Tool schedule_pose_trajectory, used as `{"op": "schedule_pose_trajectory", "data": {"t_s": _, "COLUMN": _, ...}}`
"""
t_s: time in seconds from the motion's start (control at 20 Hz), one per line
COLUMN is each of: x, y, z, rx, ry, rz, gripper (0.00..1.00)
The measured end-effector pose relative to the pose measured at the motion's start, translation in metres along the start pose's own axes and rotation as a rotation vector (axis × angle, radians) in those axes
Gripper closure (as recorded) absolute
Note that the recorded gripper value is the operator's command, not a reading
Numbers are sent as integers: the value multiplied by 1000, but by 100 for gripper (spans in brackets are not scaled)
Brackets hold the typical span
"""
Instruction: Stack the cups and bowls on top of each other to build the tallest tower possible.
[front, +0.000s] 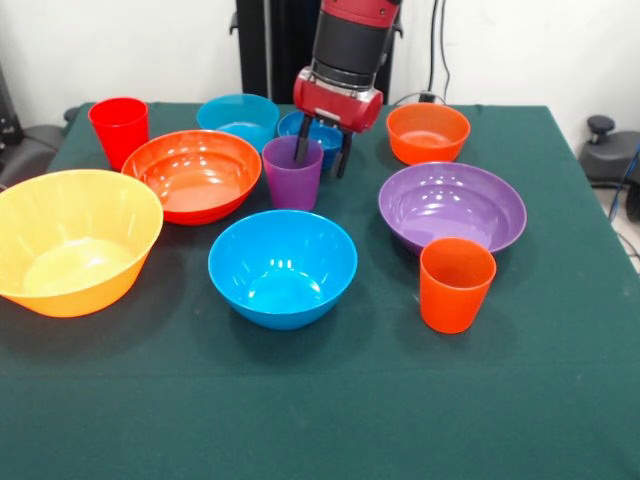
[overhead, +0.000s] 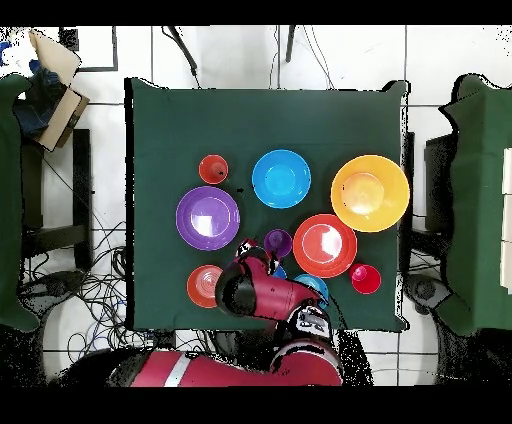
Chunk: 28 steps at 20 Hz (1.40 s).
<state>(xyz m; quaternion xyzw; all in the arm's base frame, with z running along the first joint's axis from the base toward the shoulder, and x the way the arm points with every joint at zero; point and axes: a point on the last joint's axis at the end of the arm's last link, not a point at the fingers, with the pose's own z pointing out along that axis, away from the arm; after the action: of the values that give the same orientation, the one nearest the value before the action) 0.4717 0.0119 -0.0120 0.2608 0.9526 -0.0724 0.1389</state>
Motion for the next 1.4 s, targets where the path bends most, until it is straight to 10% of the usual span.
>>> {"op": "schedule_pose_trajectory", "data": {"t_s": 1.4, "x": -11, "y": -27, "z": 25, "rx": -100, "ry": 36, "rz": 95, "gripper": 0}}
